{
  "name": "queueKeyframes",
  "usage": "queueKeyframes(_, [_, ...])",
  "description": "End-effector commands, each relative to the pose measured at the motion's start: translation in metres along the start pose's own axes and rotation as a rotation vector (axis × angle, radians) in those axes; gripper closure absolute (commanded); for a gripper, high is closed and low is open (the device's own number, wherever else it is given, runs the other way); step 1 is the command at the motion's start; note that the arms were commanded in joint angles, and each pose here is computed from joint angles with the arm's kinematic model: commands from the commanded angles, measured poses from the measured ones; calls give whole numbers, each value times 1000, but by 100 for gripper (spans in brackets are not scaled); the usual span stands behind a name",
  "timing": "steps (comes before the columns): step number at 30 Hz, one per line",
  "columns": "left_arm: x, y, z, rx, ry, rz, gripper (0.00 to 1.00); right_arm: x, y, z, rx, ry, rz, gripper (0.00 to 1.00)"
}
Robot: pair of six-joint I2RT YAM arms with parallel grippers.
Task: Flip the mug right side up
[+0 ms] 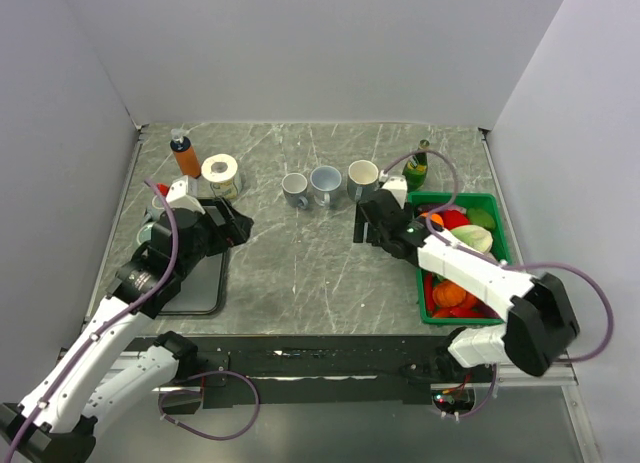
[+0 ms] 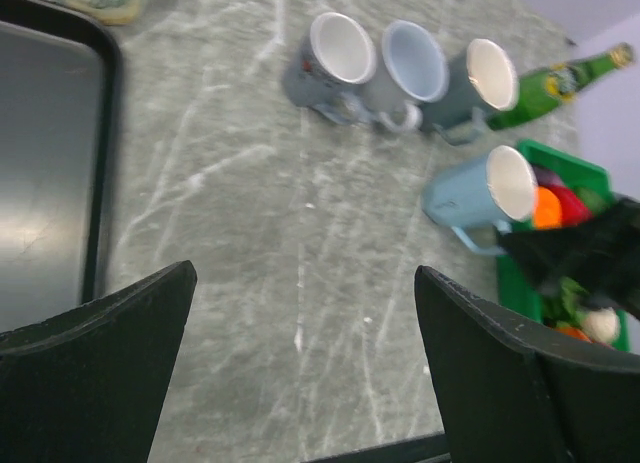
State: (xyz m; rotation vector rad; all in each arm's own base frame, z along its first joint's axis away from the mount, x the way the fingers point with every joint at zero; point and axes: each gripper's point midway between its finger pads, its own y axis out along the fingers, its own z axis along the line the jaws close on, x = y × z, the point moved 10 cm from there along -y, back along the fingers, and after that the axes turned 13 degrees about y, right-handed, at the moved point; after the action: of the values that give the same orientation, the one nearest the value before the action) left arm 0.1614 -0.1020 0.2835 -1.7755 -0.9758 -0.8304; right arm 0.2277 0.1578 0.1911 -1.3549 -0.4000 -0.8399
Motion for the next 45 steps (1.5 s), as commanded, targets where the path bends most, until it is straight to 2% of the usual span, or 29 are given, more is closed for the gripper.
queueKeyframes(1, [15, -1, 9, 182, 10, -41, 4, 36, -41, 12, 147, 59, -114, 10])
queueKeyframes(7, [19, 33, 44, 441, -40, 66, 4, 46, -58, 15, 228, 88, -138, 9])
queueKeyframes(11, [27, 39, 78, 613, -107, 72, 4, 47, -66, 11, 268, 97, -153, 8])
queueKeyframes(14, [25, 35, 104, 701, -167, 94, 4, 47, -74, 10, 313, 103, -157, 7])
queueKeyframes(21, [8, 4, 157, 962, -303, 42, 4, 43, -83, 7, 397, 115, -151, 7])
queueKeyframes(23, [5, 0, 168, 976, -336, 36, 4, 42, -83, 7, 403, 108, -147, 7])
queueKeyframes(26, [2, -4, 183, 854, -453, 41, 4, 42, -85, 6, 411, 104, -145, 7])
queueKeyframes(33, [-6, -20, 217, 951, -684, -29, 4, 38, -91, -2, 431, 110, -160, 7])
queueKeyframes(39, [-23, -14, 227, 937, -763, -14, 4, 38, -94, -4, 432, 115, -162, 7])
queueKeyframes(45, [-33, -3, 224, 841, -849, 5, 4, 38, -95, -5, 439, 121, -161, 7])
